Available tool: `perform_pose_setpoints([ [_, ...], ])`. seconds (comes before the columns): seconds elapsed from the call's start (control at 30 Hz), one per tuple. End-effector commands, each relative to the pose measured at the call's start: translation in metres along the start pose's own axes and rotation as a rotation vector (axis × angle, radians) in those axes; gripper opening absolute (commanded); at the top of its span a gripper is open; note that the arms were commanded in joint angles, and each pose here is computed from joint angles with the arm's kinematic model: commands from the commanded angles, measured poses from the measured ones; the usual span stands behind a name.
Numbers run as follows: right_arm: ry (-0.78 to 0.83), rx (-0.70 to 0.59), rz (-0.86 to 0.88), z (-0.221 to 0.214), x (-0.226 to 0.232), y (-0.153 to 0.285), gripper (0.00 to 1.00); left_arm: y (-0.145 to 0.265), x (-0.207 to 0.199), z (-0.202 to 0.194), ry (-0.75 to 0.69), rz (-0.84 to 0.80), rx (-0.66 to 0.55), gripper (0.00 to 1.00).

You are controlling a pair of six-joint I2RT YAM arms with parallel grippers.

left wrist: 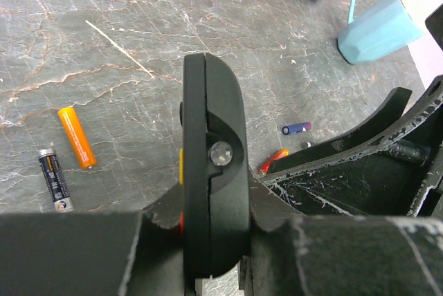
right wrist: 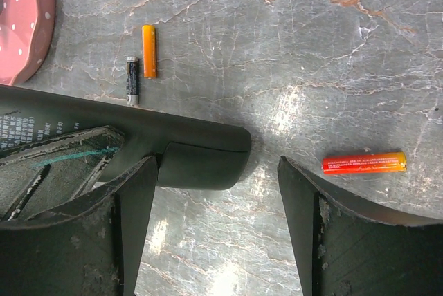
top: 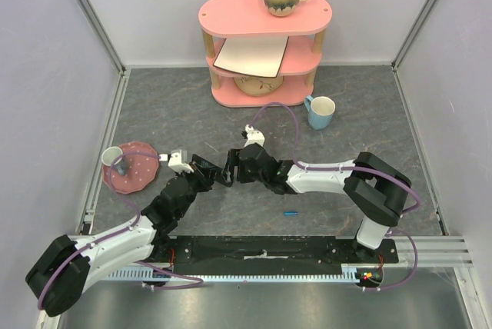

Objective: Load the batteries into the remote control

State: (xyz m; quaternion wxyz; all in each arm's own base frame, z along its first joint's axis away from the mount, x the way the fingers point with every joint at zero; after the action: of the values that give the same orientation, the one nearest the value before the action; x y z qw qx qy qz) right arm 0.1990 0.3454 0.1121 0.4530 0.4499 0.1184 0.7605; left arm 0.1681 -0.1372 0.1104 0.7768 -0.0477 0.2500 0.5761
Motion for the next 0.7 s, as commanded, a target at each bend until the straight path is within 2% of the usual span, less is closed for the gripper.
perform_pose_setpoints([
  [0.0, -0.031, -0.032, 0.052, 0.0110, 0.0164, -0.0040, 0.78, 0.0012, 0.0026, 0.0002, -0.030, 0.007, -0.024, 0.02],
  [0.23, -0.049, -0.057, 0.073, 0.0149, 0.0180, 0.0036, 0.77, 0.0015, 0.0030, -0.0006, -0.030, 0.013, -0.020, 0.02],
  [0.67, -0.034, -0.005, 0.038, 0.0049, 0.0122, -0.0054, 0.76, 0.0018, 0.0018, 0.0008, -0.026, 0.010, -0.026, 0.02],
])
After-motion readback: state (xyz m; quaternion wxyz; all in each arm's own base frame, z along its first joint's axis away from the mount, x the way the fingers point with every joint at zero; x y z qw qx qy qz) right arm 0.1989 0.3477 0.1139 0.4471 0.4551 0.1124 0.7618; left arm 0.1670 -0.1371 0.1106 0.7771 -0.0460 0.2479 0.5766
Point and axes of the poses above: each gripper's point midway between its finger pads, its own y axis back along the fingers, its own x axis along the line the jaws close on, z = x × y, the point moved 8 cm from there along y, back along the fingers, and after that the axes turned 8 degrees about -y, right-handed, at the moved point
